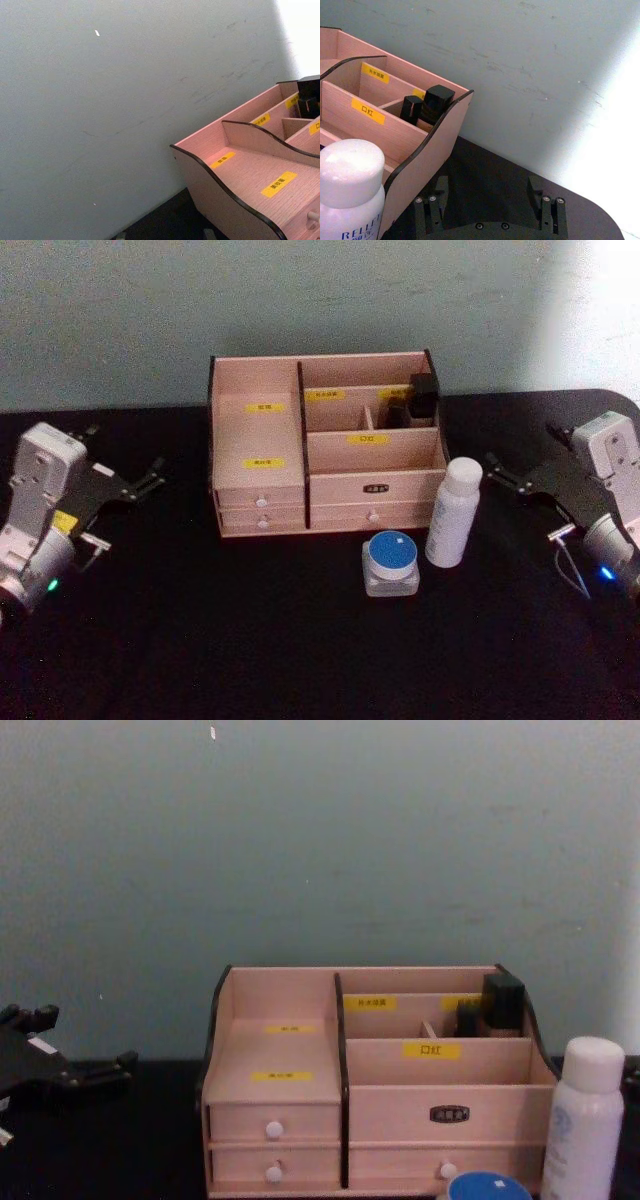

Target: Pick up the facial cleanser and watermelon frost from the table and place them into the tiered storage box.

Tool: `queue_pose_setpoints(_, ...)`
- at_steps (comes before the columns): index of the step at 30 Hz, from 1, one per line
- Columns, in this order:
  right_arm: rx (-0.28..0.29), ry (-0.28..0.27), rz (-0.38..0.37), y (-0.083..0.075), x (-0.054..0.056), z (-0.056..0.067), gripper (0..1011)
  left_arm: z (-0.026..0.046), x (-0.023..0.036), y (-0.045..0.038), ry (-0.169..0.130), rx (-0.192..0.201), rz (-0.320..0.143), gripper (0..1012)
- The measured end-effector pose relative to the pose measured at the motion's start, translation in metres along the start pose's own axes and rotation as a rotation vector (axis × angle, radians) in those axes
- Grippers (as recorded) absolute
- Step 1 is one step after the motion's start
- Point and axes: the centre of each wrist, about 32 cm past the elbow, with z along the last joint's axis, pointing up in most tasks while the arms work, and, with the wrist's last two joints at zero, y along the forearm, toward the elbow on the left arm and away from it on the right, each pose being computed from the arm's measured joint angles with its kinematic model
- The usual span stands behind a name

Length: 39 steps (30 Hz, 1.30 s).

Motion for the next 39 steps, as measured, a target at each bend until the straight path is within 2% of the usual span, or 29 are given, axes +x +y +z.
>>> queue_pose_setpoints(39,0.0,0.0,0.0,0.0,0.0,0.0,1002,0.0,0.0,0.0,0.0,0.0,0.0,1001)
